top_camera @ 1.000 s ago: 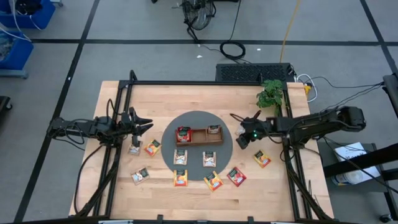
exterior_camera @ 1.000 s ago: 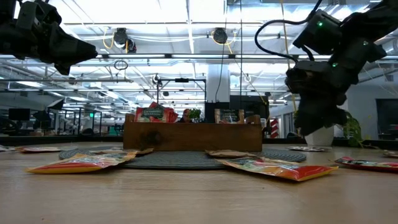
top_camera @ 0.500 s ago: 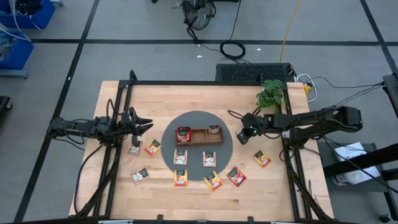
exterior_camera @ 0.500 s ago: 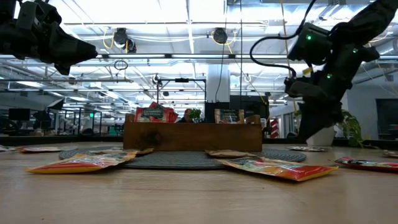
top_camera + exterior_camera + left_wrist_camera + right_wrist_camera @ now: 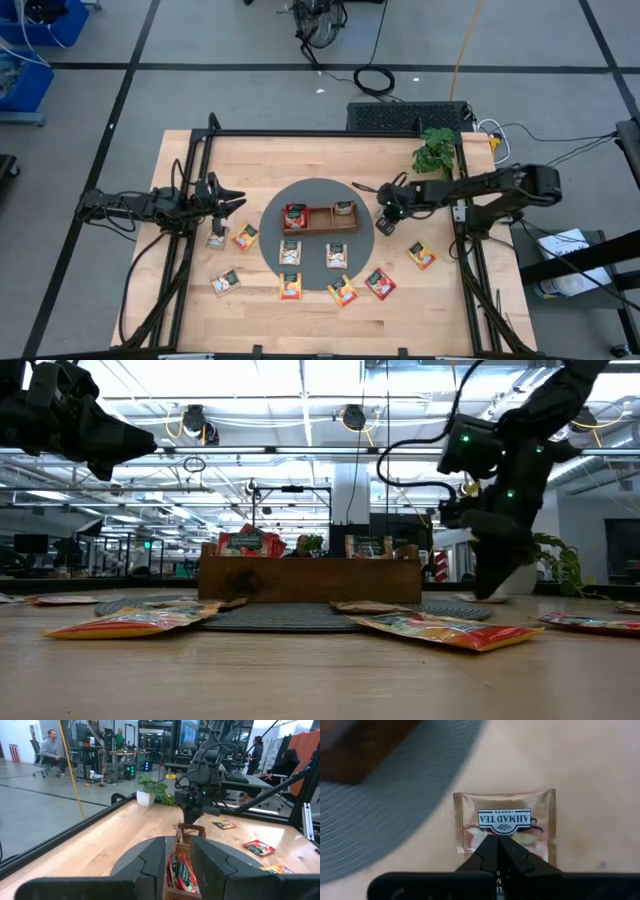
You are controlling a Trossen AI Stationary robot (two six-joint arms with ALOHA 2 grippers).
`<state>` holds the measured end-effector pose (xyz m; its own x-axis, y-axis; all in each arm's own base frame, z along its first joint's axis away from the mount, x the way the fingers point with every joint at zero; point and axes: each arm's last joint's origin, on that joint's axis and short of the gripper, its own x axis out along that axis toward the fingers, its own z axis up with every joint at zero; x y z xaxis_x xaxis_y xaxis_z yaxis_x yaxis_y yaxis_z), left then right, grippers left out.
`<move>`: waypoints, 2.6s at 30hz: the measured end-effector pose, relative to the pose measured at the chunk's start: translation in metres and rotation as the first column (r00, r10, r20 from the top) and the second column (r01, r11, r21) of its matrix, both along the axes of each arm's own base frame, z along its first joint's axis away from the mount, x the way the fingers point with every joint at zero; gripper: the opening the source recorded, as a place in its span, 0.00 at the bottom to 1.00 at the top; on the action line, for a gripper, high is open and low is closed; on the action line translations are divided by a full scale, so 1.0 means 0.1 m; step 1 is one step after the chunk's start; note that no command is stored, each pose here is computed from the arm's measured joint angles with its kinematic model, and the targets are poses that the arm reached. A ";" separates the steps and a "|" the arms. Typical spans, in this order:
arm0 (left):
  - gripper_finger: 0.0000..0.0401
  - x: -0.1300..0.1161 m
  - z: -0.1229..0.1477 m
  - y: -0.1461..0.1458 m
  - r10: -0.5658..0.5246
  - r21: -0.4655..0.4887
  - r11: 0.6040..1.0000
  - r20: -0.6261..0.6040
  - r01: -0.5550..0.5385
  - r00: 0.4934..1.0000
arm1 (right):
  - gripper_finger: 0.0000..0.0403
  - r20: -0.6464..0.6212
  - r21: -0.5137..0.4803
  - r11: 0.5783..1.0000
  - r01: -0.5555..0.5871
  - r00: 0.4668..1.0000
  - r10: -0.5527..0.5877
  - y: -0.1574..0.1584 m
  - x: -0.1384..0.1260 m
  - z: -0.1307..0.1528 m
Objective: Pick & Place Tea
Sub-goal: Put the yellow tea bag into the right section of the wooden organizer
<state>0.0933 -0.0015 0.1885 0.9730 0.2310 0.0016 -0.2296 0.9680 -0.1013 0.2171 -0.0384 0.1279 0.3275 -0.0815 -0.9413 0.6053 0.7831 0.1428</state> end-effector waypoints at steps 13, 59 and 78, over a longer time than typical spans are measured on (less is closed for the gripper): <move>0.23 0.00 0.00 0.00 0.000 0.000 1.000 0.000 0.000 1.000 | 0.00 -0.432 0.293 0.955 0.041 0.897 0.094 0.12 -0.28 0.16; 0.23 0.00 0.00 0.00 0.000 0.000 1.000 0.000 0.000 1.000 | 0.00 -0.439 0.102 0.962 0.253 0.879 -0.184 0.49 -0.30 0.21; 0.23 0.00 0.00 0.00 0.000 0.000 1.000 0.000 0.000 1.000 | 0.00 -0.337 0.023 0.976 0.218 0.920 -0.198 0.16 -0.31 0.07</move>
